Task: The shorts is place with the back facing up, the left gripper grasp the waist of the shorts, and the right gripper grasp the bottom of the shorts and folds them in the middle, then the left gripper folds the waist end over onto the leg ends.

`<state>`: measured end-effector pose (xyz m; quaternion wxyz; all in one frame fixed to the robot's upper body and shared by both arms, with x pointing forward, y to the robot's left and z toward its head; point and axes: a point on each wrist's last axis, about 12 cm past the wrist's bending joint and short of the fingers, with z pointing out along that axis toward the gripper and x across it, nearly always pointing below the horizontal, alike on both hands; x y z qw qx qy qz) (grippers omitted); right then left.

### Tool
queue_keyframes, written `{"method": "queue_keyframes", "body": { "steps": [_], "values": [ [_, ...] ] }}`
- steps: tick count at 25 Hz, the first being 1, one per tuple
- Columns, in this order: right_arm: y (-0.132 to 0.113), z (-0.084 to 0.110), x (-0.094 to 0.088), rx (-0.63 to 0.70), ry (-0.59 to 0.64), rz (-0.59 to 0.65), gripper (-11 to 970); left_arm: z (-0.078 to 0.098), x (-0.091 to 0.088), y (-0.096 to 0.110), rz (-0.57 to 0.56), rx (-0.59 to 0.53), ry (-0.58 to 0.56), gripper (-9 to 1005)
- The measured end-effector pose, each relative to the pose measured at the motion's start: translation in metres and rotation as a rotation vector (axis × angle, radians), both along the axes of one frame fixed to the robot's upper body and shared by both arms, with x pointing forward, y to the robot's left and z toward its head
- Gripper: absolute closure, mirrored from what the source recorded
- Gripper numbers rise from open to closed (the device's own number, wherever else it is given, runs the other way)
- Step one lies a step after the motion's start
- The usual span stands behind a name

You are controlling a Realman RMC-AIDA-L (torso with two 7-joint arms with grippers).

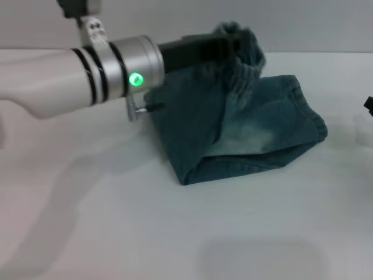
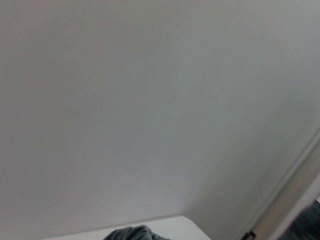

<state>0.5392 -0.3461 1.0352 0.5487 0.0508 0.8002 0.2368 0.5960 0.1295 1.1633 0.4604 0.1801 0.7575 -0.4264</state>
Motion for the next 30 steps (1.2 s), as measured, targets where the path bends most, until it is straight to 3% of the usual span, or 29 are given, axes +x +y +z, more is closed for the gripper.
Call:
{"method": "queue_keyframes", "body": {
  "steps": [4, 13, 19, 24, 30],
  "values": [
    [0.001, 0.002, 0.000, 0.012, -0.011, 0.015, 960, -0.008, -0.001, -0.012, -0.044, -0.001, -0.042, 909],
    [0.004, 0.007, -0.001, 0.032, -0.034, 0.047, 959, -0.009, -0.002, -0.019, -0.075, -0.004, -0.108, 781],
    [0.007, 0.015, -0.008, -0.005, -0.105, 0.119, 959, -0.012, -0.008, -0.020, -0.107, 0.033, -0.164, 592],
    [0.012, 0.019, -0.013, -0.024, -0.157, 0.181, 959, -0.020, -0.013, -0.015, -0.115, 0.085, -0.223, 348],
    [0.018, 0.016, -0.013, -0.163, -0.219, 0.227, 960, -0.034, -0.017, 0.003, -0.036, 0.150, -0.316, 224]
  ]
}}
